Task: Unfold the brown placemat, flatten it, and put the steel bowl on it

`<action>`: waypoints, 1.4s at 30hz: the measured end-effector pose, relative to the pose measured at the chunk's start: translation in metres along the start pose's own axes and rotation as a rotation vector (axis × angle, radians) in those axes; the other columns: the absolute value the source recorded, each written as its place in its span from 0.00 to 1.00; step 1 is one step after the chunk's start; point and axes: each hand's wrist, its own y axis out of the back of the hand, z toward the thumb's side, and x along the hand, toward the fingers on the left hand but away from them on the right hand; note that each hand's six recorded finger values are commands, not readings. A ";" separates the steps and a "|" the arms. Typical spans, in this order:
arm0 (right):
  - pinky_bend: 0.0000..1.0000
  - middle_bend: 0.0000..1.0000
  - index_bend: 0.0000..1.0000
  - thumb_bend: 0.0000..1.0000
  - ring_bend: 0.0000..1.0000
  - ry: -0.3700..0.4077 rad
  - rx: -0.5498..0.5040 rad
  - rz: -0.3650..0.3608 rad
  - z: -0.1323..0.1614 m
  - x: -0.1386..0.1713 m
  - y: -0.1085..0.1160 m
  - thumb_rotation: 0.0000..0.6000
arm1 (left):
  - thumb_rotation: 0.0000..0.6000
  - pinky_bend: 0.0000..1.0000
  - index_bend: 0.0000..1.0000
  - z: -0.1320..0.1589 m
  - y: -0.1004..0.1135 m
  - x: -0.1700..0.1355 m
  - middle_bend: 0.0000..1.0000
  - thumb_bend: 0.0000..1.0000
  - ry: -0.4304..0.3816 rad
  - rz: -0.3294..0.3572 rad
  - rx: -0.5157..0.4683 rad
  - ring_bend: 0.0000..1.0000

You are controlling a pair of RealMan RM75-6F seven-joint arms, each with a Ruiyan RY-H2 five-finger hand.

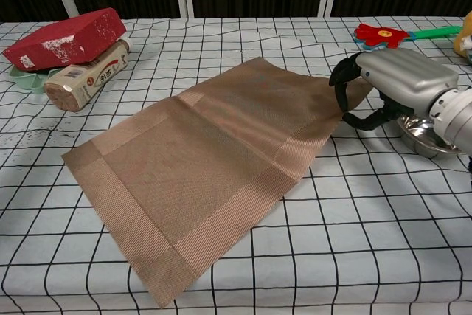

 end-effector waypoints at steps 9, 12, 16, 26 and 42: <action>0.21 0.27 0.68 0.50 0.17 -0.035 -0.036 0.017 0.007 0.017 -0.004 1.00 | 1.00 0.03 0.07 0.001 -0.001 -0.001 0.03 0.00 -0.005 -0.006 0.000 0.02; 0.21 0.27 0.68 0.50 0.17 -0.039 -0.042 0.025 0.012 0.022 -0.006 1.00 | 1.00 0.03 0.07 0.001 -0.001 -0.001 0.03 0.00 -0.006 -0.007 -0.002 0.02; 0.21 0.27 0.68 0.50 0.17 -0.046 -0.048 0.038 0.020 0.030 -0.009 1.00 | 1.00 0.03 0.07 0.001 -0.001 -0.001 0.03 0.00 -0.009 -0.008 -0.004 0.02; 0.21 0.27 0.68 0.51 0.17 -0.078 -0.070 0.057 0.032 0.040 -0.014 1.00 | 1.00 0.03 0.07 0.002 0.000 -0.001 0.03 0.00 -0.014 -0.010 -0.007 0.02; 0.21 0.27 0.69 0.51 0.16 -0.103 -0.108 0.107 0.054 0.049 -0.032 1.00 | 1.00 0.03 0.07 0.002 0.001 0.000 0.03 0.00 -0.016 -0.008 -0.010 0.02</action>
